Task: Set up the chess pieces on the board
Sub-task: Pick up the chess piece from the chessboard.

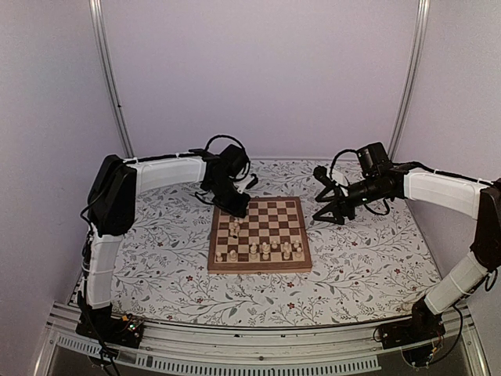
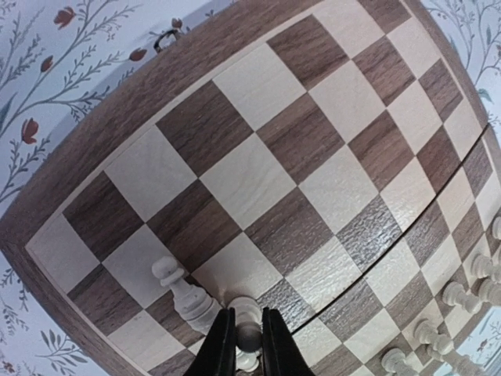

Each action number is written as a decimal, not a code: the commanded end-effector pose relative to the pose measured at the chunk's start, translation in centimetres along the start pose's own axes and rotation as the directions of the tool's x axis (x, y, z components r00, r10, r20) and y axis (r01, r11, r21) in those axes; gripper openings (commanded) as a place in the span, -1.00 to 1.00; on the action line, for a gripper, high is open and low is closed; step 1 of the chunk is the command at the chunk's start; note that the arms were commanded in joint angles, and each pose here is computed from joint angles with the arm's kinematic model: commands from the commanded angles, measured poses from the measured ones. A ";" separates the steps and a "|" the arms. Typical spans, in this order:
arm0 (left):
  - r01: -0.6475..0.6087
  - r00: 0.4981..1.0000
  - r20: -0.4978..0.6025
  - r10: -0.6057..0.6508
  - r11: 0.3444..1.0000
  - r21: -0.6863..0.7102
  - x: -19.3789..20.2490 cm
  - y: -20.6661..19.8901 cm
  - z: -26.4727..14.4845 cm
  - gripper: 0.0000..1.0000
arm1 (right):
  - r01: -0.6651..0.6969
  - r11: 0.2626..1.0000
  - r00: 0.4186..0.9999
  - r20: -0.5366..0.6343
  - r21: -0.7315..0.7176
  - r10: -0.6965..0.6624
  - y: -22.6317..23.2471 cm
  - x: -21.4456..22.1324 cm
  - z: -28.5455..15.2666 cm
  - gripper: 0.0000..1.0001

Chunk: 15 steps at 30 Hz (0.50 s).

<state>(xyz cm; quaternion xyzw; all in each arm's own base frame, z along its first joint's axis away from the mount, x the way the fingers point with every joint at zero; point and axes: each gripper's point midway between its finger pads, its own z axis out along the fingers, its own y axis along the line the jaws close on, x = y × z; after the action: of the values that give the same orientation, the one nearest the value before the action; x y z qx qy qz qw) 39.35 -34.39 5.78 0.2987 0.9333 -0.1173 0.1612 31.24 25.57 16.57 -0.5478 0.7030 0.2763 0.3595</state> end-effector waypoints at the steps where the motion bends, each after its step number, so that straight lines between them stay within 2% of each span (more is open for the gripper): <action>1: -0.011 1.000 0.016 0.011 1.000 0.011 -0.9 -0.5 -0.6 -0.78 | -0.005 1.000 1.000 -0.013 -0.012 0.005 0.1 0.4 0.2 0.41; 5: -0.022 0.999 0.050 0.020 0.999 0.038 -1.5 -1.4 -2.5 -0.86 | -0.006 1.000 1.000 -0.013 -0.014 0.005 0.1 0.5 0.3 0.41; 15: -0.062 0.995 0.085 0.054 0.993 0.098 -1.3 -4.3 -5.2 -0.86 | -0.006 1.000 1.000 -0.014 -0.015 0.006 0.1 0.5 0.3 0.41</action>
<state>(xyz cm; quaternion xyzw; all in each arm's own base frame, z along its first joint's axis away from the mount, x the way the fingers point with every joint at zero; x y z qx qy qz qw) 38.40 -35.75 8.55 0.3122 0.9223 -0.1459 0.1751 31.26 25.58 16.42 -0.5497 0.7022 0.2759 0.3586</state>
